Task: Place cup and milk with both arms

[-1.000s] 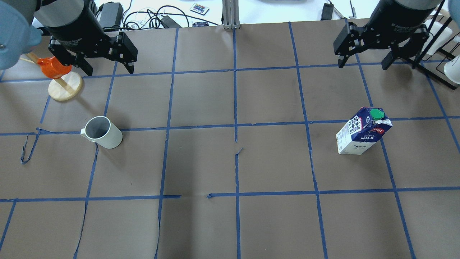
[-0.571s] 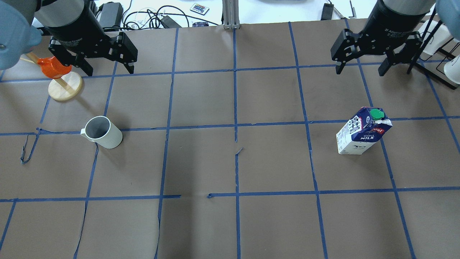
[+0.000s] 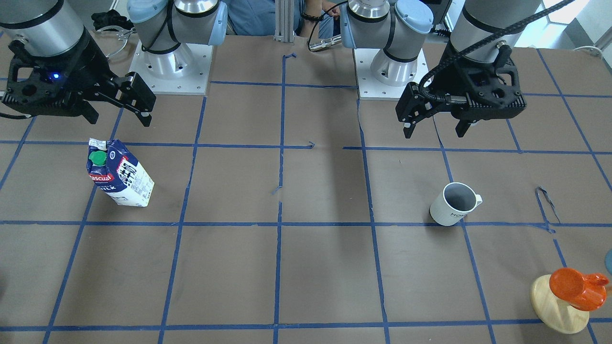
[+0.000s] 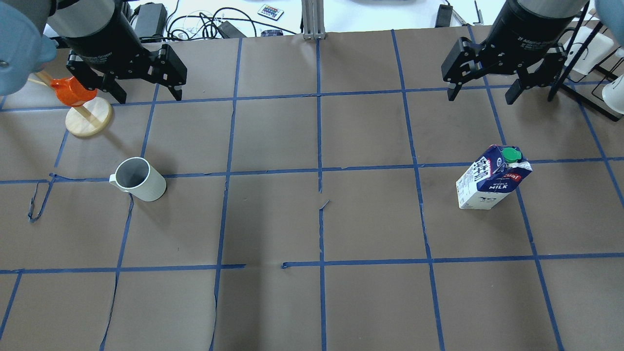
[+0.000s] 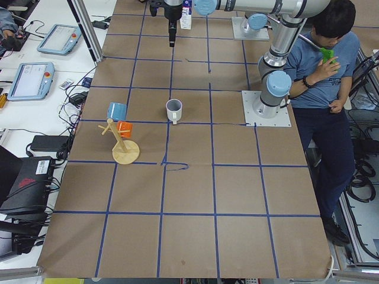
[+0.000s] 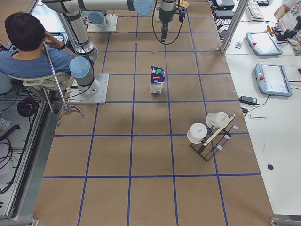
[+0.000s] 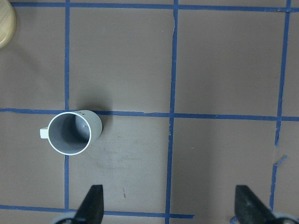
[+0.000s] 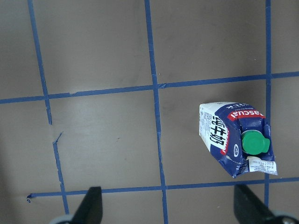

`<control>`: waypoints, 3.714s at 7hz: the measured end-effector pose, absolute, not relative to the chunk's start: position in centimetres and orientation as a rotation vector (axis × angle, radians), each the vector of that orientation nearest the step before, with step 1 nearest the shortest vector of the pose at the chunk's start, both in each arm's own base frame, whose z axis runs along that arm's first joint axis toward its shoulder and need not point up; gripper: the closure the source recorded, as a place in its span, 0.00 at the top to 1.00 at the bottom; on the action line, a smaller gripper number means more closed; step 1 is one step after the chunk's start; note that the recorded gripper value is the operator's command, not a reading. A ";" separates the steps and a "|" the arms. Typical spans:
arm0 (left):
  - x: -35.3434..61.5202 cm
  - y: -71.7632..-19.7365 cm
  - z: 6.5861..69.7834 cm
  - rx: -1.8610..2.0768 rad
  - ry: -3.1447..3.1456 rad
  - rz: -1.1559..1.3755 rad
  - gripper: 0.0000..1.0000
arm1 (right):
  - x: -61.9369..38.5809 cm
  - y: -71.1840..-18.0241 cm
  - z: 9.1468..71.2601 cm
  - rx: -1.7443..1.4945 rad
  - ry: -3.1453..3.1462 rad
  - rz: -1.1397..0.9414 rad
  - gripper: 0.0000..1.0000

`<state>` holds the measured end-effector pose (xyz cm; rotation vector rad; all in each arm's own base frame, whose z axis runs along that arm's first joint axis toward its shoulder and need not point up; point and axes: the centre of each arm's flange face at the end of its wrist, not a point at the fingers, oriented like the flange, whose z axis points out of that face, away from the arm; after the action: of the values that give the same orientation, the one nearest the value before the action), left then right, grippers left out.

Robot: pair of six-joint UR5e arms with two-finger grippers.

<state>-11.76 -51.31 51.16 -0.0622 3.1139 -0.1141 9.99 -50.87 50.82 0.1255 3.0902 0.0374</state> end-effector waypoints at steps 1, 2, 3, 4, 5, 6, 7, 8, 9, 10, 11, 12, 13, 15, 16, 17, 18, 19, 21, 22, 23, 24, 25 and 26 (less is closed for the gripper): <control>-11.7 -51.3 51.1 -0.063 3.115 -0.112 1.00 | 9.9 -50.9 51.1 0.124 3.101 0.026 1.00; -11.7 -51.3 51.1 -0.064 3.115 -0.111 1.00 | 9.7 -50.9 51.2 0.123 3.107 0.023 1.00; -11.7 -51.3 51.1 -0.064 3.115 -0.111 1.00 | 9.5 -50.9 51.1 0.127 3.109 0.031 1.00; -11.7 -51.3 51.1 -0.064 3.115 -0.111 1.00 | 9.3 -50.9 50.8 0.133 3.106 0.046 1.00; -11.7 -51.3 51.1 -0.064 3.115 -0.111 1.00 | 9.3 -50.8 50.8 0.132 3.099 0.047 1.00; -11.7 -51.3 51.0 -0.063 3.116 -0.111 1.00 | 9.4 -50.8 50.7 0.131 3.095 0.048 1.00; -11.7 -51.3 51.0 -0.064 3.115 -0.111 1.00 | 9.4 -50.8 50.6 0.131 3.096 0.052 1.00; -11.7 -51.3 51.0 -0.064 3.115 -0.111 1.00 | 9.4 -50.8 50.5 0.132 3.100 0.057 1.00; -11.7 -51.3 51.0 -0.065 3.115 -0.111 1.00 | 9.3 -50.8 50.5 0.132 3.103 0.059 1.00; -11.7 -51.3 51.0 -0.065 3.115 -0.111 1.00 | 9.3 -50.8 50.4 0.133 3.106 0.061 1.00; -11.7 -51.3 51.0 -0.065 3.115 -0.109 1.00 | 9.3 -50.8 50.4 0.133 3.108 0.063 1.00; -11.7 -51.3 50.9 -0.064 3.117 -0.107 1.00 | 9.4 -50.7 50.5 0.131 3.111 0.062 1.00; -11.7 -51.4 50.8 -0.065 3.117 -0.109 1.00 | 9.6 -50.6 50.6 0.123 3.116 0.060 1.00; -11.6 -51.6 50.7 -0.067 3.115 -0.126 1.00 | 10.3 -50.5 50.6 0.094 3.126 0.060 1.00; -11.4 -51.8 50.7 -0.070 3.114 -0.140 1.00 | 10.6 -50.4 50.5 0.082 3.137 0.063 1.00; -10.8 -52.1 50.6 -0.073 3.115 -0.143 1.00 | 10.7 -50.4 50.4 0.076 3.143 0.069 1.00; -9.8 -52.9 49.8 -0.079 3.118 -0.121 1.00 | 10.7 -50.4 50.1 0.074 3.146 0.077 1.00; -9.0 -54.0 48.4 -0.079 3.125 -0.083 1.00 | 10.7 -50.4 49.8 0.074 3.147 0.085 1.00; -7.0 -56.8 43.2 0.002 3.143 0.037 1.00 | 10.6 -50.4 49.6 0.079 3.147 0.091 1.00; -4.9 -58.1 39.1 0.024 3.150 0.105 1.00 | 10.2 -50.5 49.6 0.088 3.148 0.092 1.00; -2.4 -58.3 34.5 0.023 3.158 0.162 1.00 | 9.9 -50.5 49.5 0.099 3.150 0.094 1.00; -0.8 -57.8 30.7 0.023 3.162 0.197 0.94 | 9.5 -50.6 49.5 0.100 3.158 0.095 1.00; -0.2 -56.9 27.8 0.022 3.163 0.239 0.94 | 8.3 -50.8 49.5 0.072 3.170 0.099 1.00; 0.0 -56.1 25.9 0.021 3.163 0.283 0.86 | 6.1 -51.1 49.4 0.027 3.170 0.104 1.00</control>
<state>-0.01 -56.07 25.93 0.0207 3.1628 0.2833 6.13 -51.10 49.37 0.0269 3.1699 0.1042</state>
